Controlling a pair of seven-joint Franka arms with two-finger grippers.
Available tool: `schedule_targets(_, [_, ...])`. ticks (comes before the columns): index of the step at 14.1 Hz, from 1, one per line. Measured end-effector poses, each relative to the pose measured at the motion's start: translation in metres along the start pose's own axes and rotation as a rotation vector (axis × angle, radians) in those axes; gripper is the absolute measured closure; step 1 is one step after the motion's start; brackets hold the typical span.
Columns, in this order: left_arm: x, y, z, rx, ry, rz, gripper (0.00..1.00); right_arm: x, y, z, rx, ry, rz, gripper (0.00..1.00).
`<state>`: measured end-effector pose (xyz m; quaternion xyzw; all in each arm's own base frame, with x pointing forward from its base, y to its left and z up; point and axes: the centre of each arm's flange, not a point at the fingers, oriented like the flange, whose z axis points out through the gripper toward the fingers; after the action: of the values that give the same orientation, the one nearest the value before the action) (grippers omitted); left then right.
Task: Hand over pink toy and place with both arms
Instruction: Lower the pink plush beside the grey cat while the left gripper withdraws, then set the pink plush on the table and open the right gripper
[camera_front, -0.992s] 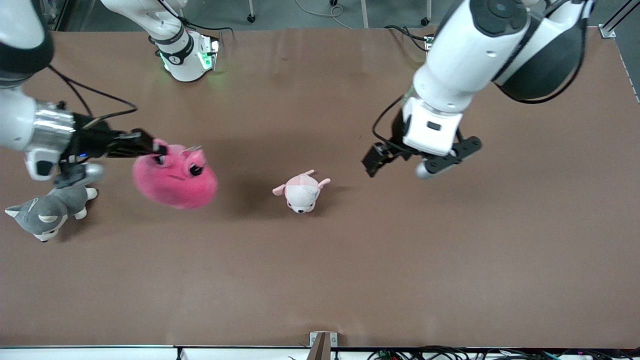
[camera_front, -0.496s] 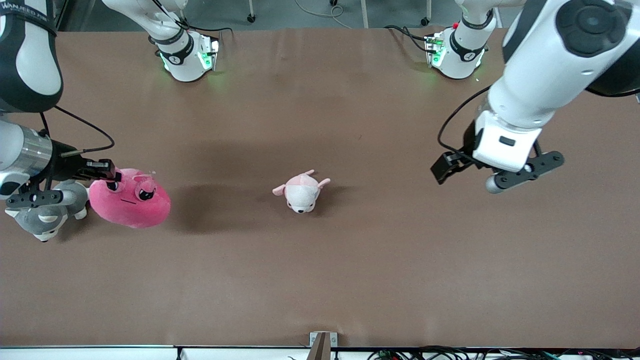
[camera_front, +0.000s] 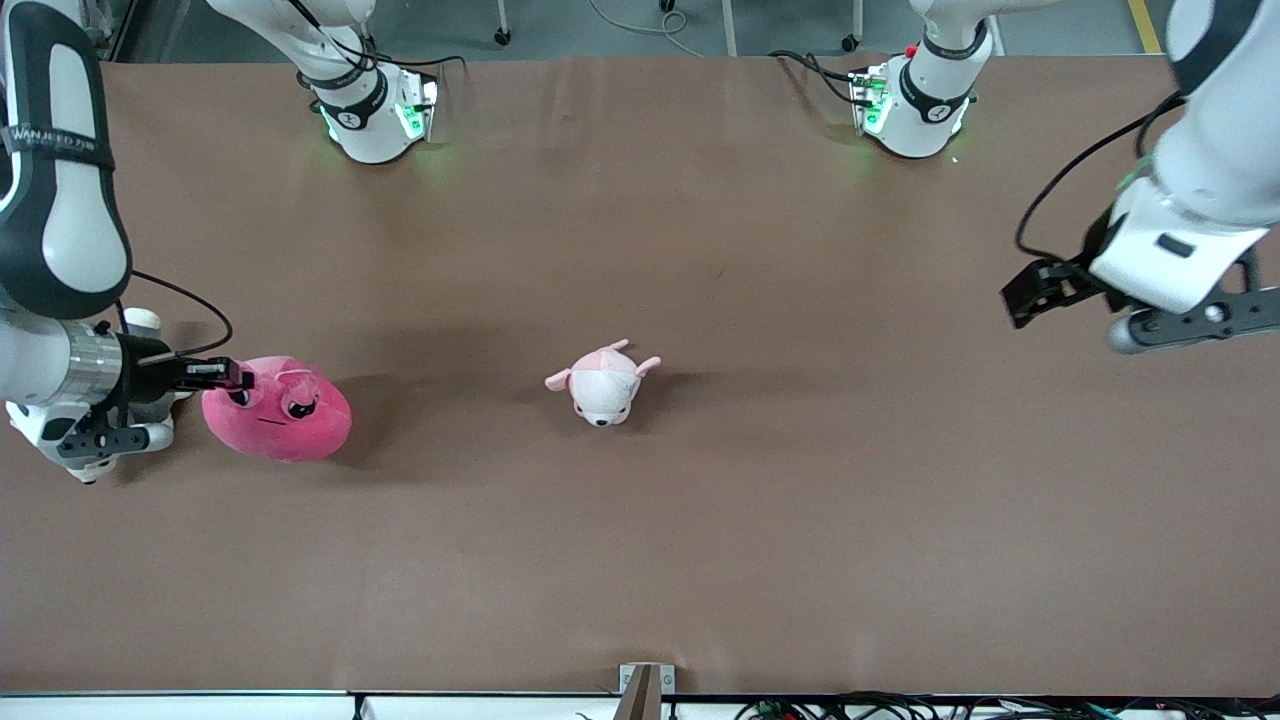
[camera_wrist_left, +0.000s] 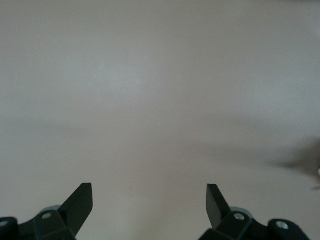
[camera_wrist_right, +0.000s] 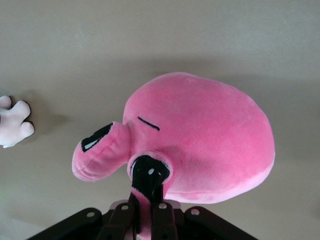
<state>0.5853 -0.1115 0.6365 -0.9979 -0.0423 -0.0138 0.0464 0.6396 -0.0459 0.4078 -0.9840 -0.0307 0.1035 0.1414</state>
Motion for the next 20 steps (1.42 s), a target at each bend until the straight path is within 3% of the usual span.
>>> schedule_targets(3, [-0.021,-0.045,-0.011,-0.019,-0.021,0.007,0.00,0.008,0.013,0.017,0.056,-0.001,0.003,0.89])
schedule_targets(10, [-0.048,-0.089,-0.008,-0.089,-0.056,0.058,0.00,0.019,0.020,0.047,0.164,-0.013,-0.049,0.89])
schedule_targets(20, [-0.071,-0.057,-0.021,-0.083,-0.038,0.123,0.00,0.025,0.024,0.067,0.243,-0.014,-0.102,0.89])
